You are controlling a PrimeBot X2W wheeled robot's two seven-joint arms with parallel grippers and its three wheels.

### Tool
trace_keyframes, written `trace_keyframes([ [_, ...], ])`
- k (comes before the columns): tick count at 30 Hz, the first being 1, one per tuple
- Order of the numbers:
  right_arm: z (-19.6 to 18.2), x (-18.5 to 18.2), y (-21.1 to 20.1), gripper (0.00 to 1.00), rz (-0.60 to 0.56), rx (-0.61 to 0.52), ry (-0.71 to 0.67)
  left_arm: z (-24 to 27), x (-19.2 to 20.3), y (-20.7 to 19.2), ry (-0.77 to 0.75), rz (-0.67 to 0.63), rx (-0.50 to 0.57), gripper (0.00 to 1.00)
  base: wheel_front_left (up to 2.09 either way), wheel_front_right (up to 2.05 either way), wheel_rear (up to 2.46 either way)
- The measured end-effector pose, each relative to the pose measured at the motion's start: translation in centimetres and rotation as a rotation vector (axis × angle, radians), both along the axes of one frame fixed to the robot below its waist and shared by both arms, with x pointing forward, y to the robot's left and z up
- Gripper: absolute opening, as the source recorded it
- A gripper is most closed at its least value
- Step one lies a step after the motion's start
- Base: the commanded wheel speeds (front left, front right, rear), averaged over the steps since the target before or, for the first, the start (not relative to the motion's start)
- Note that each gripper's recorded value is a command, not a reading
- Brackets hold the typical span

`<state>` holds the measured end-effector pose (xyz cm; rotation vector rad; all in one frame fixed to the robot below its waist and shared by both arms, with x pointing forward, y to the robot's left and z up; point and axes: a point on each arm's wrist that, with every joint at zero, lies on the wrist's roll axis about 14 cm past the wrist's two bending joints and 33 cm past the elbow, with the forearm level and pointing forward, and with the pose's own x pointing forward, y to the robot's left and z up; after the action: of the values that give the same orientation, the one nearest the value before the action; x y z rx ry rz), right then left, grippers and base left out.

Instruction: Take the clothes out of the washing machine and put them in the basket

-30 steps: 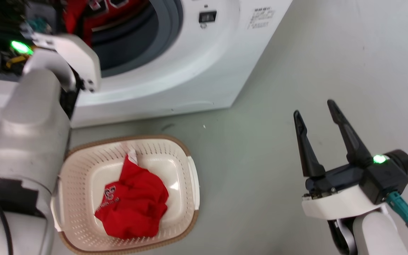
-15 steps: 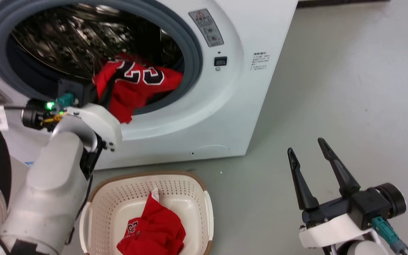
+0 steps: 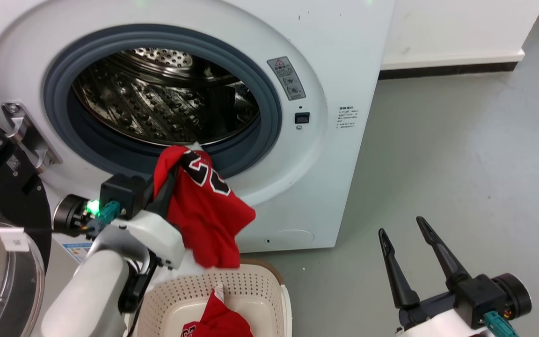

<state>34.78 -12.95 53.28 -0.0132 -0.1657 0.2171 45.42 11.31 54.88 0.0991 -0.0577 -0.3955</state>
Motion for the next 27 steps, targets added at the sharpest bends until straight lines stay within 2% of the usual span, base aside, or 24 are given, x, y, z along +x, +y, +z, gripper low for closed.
trace_keyframes([
  [5,-0.1,-0.5,0.5,1.0,0.016,0.002,0.003,1.3,-2.3,0.7,-0.022,0.019,0.003,0.0,0.0,0.0,0.0],
  [13,-0.3,-0.3,0.5,1.0,0.017,0.002,0.01,0.1,-5.0,-0.6,0.034,-0.016,0.003,0.0,0.0,0.0,0.0],
  [27,-1.4,1.2,0.2,1.0,0.006,-0.001,0.043,-9.3,-8.0,-2.5,0.313,-0.053,-0.039,0.0,0.0,0.0,0.0],
])
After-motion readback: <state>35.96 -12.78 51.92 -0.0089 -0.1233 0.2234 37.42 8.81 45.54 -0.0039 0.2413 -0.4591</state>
